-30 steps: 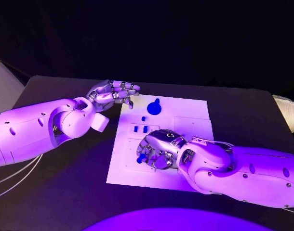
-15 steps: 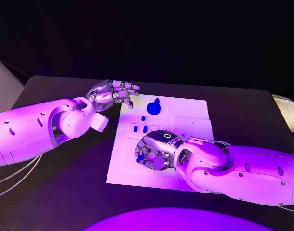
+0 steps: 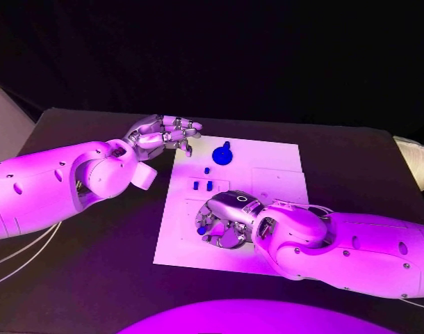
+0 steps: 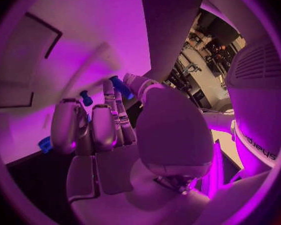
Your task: Assemble the parts on the task board
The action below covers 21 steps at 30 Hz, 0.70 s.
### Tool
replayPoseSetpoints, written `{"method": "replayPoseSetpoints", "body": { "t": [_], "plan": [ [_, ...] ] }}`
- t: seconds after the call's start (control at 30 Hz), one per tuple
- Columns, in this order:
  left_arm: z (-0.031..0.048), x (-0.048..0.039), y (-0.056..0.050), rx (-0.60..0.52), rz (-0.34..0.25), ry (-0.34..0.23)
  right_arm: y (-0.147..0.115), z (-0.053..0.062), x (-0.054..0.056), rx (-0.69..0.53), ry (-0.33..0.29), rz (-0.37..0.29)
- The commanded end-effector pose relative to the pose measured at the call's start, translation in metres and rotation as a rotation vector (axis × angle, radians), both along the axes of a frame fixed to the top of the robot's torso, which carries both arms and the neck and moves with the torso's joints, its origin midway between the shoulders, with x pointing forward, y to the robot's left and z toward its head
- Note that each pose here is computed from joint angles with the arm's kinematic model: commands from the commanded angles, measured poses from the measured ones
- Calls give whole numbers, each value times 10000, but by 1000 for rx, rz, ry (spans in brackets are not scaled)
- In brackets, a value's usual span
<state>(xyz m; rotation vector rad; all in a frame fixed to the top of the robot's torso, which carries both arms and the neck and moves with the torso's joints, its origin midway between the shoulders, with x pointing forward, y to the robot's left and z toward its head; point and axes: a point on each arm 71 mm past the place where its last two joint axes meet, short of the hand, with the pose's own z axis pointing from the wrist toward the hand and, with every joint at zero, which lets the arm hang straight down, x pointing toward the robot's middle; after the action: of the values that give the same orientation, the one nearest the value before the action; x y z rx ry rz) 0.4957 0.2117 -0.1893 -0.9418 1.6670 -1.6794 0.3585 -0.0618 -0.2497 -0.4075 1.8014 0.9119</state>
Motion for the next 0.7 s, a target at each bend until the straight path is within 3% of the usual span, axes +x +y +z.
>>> {"method": "replayPoseSetpoints", "body": {
  "t": [0.03, 0.7],
  "plan": [
    [9, -9, -18, -11, -16, 3, -3, -20, -20, 6, 4, 3],
    [6, -9, -7, -9, -19, 4, -109, 91, -5, 120, -57, -87]
  ]
}}
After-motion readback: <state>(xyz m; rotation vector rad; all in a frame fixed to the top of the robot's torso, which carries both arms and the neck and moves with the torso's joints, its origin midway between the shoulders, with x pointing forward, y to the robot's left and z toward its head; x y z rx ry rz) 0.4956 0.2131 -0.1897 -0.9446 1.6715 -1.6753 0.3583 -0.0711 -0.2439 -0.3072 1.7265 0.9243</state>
